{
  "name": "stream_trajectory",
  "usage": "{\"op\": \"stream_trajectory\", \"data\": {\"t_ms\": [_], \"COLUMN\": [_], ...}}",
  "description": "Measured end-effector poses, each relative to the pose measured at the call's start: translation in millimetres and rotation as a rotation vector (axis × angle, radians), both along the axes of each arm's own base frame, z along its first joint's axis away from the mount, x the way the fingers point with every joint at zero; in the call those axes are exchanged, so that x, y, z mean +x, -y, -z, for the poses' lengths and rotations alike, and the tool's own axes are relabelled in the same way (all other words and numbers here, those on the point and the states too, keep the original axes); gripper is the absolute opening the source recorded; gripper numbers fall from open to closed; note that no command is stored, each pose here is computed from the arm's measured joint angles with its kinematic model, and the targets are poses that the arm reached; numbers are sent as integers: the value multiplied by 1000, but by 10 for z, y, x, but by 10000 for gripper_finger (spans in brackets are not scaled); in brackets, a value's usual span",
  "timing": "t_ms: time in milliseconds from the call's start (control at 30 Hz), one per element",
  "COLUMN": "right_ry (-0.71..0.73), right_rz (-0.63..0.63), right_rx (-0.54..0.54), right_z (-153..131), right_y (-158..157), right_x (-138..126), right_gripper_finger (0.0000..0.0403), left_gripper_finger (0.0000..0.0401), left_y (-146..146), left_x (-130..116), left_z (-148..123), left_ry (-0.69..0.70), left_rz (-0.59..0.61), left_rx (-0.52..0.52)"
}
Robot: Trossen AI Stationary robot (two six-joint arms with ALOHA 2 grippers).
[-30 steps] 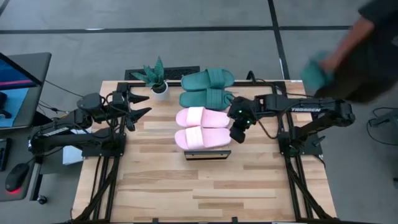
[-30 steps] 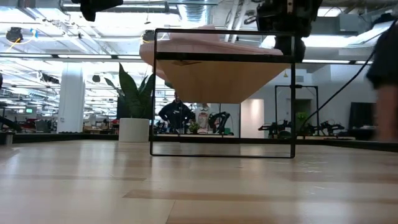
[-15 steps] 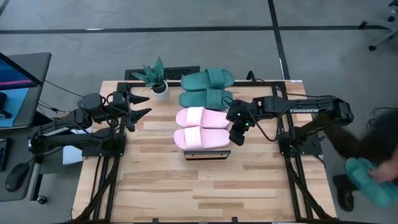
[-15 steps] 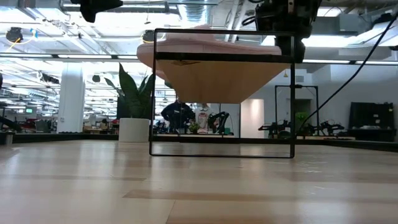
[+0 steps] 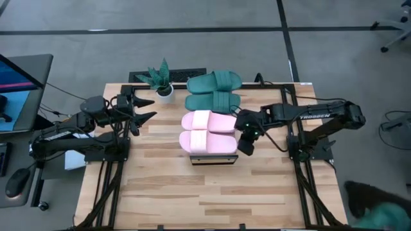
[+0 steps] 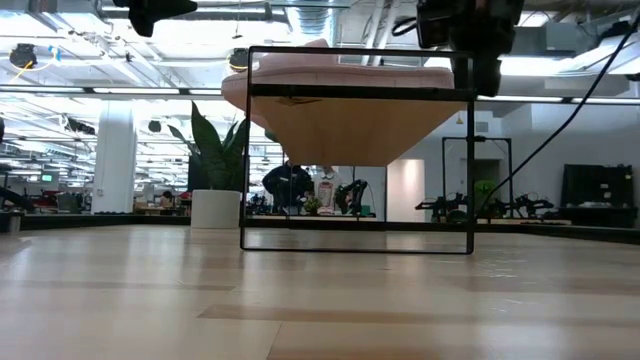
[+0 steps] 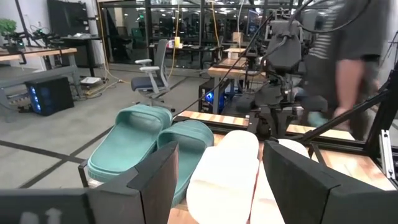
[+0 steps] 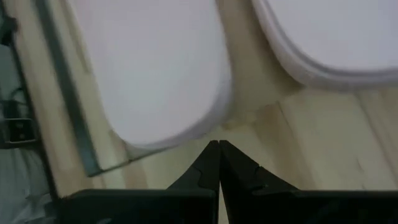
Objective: Pick and place slides into the shelf
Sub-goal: Adjust the slippers on the shelf
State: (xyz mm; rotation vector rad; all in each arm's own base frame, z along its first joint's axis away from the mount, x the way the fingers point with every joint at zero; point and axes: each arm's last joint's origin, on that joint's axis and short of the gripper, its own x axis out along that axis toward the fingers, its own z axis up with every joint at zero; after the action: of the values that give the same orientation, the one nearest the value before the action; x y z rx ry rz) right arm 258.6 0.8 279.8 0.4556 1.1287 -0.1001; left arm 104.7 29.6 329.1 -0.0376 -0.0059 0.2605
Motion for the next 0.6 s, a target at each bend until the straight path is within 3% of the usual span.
{"op": "stream_trajectory", "data": {"t_ms": [367, 600], "right_ry": [9, 53], "right_rz": [121, 139], "right_rx": [-206, -272], "right_z": [-132, -184], "right_y": [364, 619], "right_x": [-192, -236], "right_gripper_finger": [0, 0], "left_gripper_finger": [220, 220], "left_y": [0, 0], "left_x": [1, 0], "left_z": [-1, -2], "left_ry": [4, 7], "left_rz": [0, -1], "left_rx": [-8, -17]}}
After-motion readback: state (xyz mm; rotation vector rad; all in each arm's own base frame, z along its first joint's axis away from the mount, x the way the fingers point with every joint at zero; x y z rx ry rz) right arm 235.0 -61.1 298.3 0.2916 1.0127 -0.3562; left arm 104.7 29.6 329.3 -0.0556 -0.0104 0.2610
